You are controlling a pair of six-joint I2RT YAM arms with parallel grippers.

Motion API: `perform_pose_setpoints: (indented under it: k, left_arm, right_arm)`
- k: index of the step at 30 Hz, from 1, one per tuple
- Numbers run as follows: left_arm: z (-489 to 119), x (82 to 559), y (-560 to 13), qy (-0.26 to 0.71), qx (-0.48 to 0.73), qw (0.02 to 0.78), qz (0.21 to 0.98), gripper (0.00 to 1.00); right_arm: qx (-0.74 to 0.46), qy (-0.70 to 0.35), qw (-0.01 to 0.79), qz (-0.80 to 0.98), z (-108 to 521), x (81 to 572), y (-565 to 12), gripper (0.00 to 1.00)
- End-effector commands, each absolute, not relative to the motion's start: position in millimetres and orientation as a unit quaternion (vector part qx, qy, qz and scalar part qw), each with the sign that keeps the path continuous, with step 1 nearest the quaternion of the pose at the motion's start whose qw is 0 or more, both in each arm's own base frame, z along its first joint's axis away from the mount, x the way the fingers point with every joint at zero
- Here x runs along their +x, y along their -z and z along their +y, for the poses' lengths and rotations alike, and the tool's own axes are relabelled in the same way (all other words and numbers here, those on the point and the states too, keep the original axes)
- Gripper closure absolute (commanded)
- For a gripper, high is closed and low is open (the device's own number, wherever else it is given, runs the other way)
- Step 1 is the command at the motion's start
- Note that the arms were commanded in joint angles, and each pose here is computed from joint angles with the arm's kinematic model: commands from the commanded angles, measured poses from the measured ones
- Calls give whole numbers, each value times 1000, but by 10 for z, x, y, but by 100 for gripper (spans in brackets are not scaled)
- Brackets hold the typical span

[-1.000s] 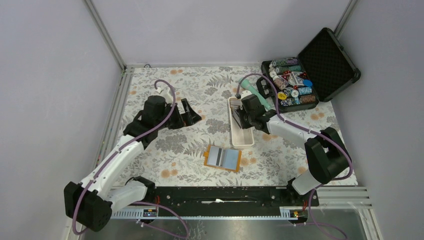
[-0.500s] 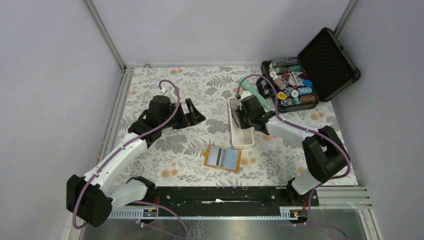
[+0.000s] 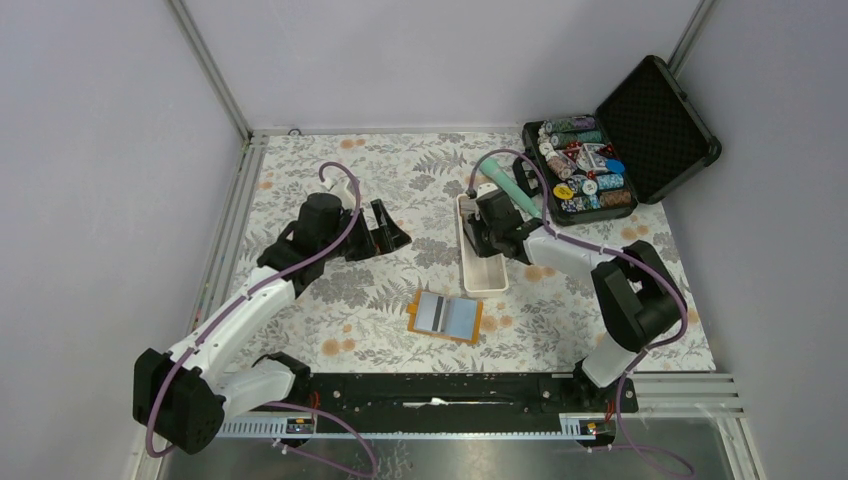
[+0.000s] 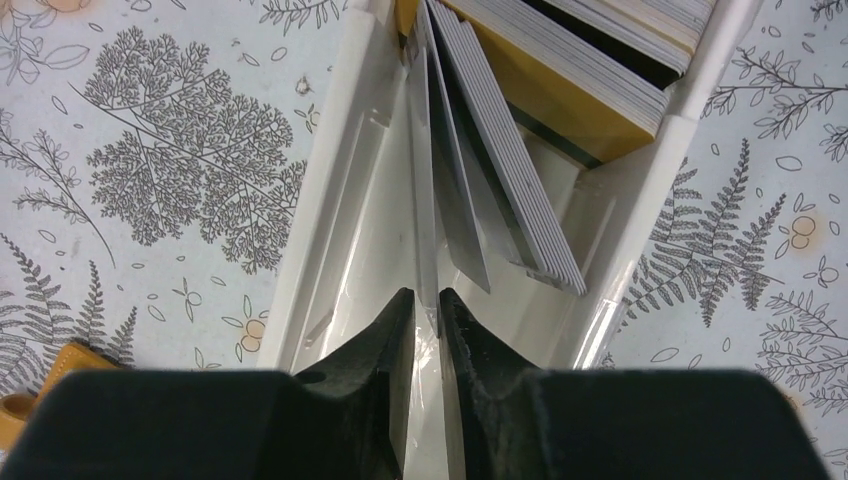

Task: Put the credit cards into the card holder
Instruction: Pick up the credit card from the storage box.

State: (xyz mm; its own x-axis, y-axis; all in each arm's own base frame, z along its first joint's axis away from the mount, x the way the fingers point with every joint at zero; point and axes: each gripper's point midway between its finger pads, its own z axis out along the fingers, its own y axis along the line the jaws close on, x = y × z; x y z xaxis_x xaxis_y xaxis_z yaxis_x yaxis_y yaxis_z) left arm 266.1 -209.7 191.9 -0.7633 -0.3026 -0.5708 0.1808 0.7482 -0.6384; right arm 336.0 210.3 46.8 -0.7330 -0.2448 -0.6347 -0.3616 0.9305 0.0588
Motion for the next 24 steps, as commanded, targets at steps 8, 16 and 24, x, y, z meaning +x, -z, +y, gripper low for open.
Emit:
perform_pose_setpoints:
  k: [8,16,24]
  left_arm:
    - [-2141,2701,-2001,366,-25,362,857,1]
    - [-2141,2689,-1974,366,-24,359,858,1]
    - [-2117,2670,-1861,358,-29,351,865,1]
  right_arm:
    - [-178,-85,349,916,2272,3618,-623,76]
    - [-184,-81,346,917,2326,3704,-595,80]
    - [-179,-78,350,916,2289,3689,-702,98]
